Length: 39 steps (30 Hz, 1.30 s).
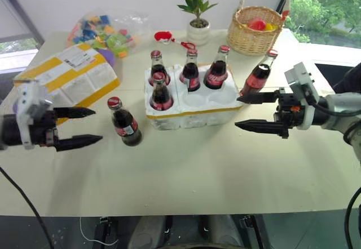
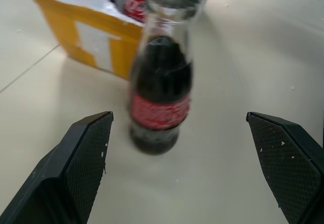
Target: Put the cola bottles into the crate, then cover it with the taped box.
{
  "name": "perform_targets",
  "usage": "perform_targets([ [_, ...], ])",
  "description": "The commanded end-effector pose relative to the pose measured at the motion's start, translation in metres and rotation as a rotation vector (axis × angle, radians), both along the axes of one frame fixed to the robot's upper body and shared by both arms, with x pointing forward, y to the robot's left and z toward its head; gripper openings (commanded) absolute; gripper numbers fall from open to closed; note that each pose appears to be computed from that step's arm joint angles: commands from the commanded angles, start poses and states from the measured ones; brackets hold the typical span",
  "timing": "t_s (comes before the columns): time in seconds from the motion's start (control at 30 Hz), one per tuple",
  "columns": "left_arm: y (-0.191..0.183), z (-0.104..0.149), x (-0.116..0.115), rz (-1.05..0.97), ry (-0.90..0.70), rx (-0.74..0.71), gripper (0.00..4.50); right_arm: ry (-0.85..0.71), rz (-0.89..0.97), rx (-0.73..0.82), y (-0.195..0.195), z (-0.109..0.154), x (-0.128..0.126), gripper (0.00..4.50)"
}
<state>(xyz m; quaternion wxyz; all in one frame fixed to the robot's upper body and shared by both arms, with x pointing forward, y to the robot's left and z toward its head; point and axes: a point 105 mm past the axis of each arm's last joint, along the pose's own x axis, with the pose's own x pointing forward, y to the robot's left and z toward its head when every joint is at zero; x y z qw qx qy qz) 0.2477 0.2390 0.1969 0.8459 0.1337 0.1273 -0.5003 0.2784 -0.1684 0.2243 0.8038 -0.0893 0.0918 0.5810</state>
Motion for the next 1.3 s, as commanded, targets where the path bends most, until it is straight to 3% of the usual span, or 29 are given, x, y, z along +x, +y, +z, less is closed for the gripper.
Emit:
perform_targets([
  [0.03,-0.009,-0.002,0.003,-0.005,-0.054,0.004,4.41,-0.046,0.013,0.002,0.002,0.011,-0.003,4.50],
  [0.73,-0.040,-0.043,0.046,0.106,-0.081,-0.102,4.41,-0.025,-0.079,0.023,-0.006,0.009,-0.019,4.50],
  [0.83,-0.047,-0.043,0.037,0.066,-0.071,-0.120,3.59,-0.025,-0.080,0.024,-0.005,0.008,-0.019,4.50],
  [0.9,-0.049,-0.041,0.031,0.045,-0.061,-0.126,2.80,-0.026,-0.079,0.024,-0.005,0.008,-0.019,4.50],
  [1.03,-0.054,-0.034,0.019,0.005,-0.036,-0.142,2.82,-0.027,-0.073,0.020,-0.004,0.008,-0.020,4.50],
  [1.17,-0.069,-0.011,-0.008,-0.137,0.014,-0.146,2.82,-0.028,-0.062,0.014,-0.005,0.007,-0.020,4.50],
  [1.3,-0.086,0.013,-0.012,-0.202,-0.026,-0.181,2.82,-0.023,-0.052,0.015,-0.002,0.006,-0.019,4.50],
])
